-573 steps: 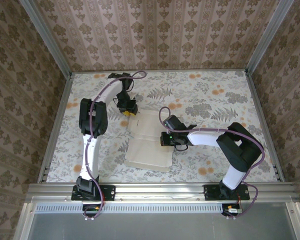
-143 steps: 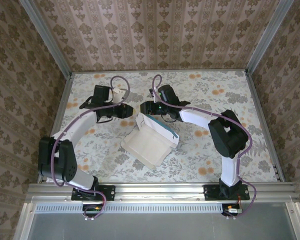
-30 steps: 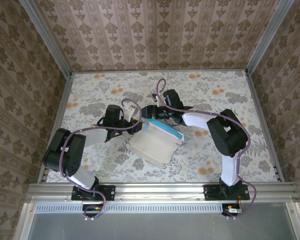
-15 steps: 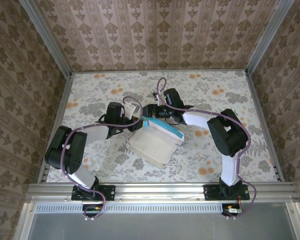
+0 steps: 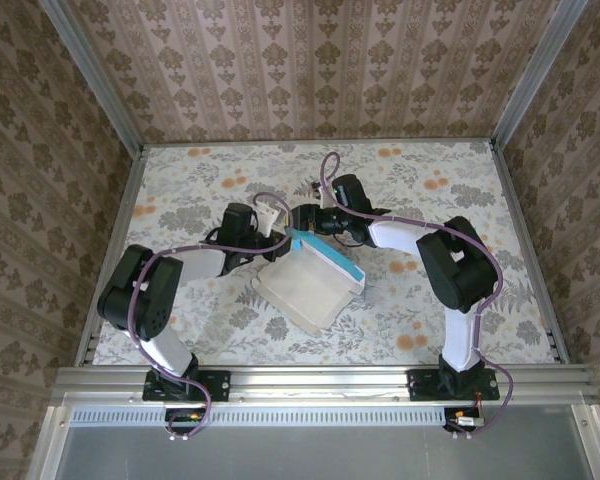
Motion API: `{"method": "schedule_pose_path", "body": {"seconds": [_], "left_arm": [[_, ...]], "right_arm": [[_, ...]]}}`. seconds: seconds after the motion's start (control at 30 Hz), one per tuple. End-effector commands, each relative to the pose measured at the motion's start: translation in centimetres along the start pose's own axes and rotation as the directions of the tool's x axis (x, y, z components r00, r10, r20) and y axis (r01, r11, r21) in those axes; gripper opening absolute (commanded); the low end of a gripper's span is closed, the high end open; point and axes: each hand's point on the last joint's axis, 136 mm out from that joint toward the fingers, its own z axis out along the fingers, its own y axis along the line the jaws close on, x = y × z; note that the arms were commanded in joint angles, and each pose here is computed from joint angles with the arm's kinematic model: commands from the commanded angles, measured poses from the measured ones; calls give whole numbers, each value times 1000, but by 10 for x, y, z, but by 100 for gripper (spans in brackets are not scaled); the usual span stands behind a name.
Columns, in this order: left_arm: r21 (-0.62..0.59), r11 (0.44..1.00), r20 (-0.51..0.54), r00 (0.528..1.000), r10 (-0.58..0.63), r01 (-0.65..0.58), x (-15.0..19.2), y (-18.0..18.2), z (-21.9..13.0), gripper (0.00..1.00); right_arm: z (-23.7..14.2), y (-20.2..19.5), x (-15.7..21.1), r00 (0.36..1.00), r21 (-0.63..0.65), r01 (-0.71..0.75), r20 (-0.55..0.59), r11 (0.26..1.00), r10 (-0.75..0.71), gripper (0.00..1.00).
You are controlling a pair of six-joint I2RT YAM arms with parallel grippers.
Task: Fold the paper box
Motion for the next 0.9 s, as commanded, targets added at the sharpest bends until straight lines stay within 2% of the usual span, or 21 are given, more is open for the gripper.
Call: {"method": "schedule_pose_path", "body": {"seconds": [0.0, 0.33, 0.63, 0.87], "left_arm": [[-42, 999, 61, 998, 6, -4, -19, 4, 6, 21], [-36, 999, 113, 994, 4, 0, -31, 2, 9, 24], [-25, 1000, 111, 994, 11, -8, -36, 2, 17, 24], [1, 1000, 113, 993, 19, -19, -42, -3, 21, 25]], "right_arm": [[2, -2, 8, 998, -3, -58, -26, 998, 58, 66], [-2, -19, 5, 994, 53, -107, -1, 993, 108, 65], [-10, -37, -3, 989, 93, -148, 29, 985, 146, 68], [-18, -43, -18, 984, 74, -172, 52, 982, 168, 69]]}}
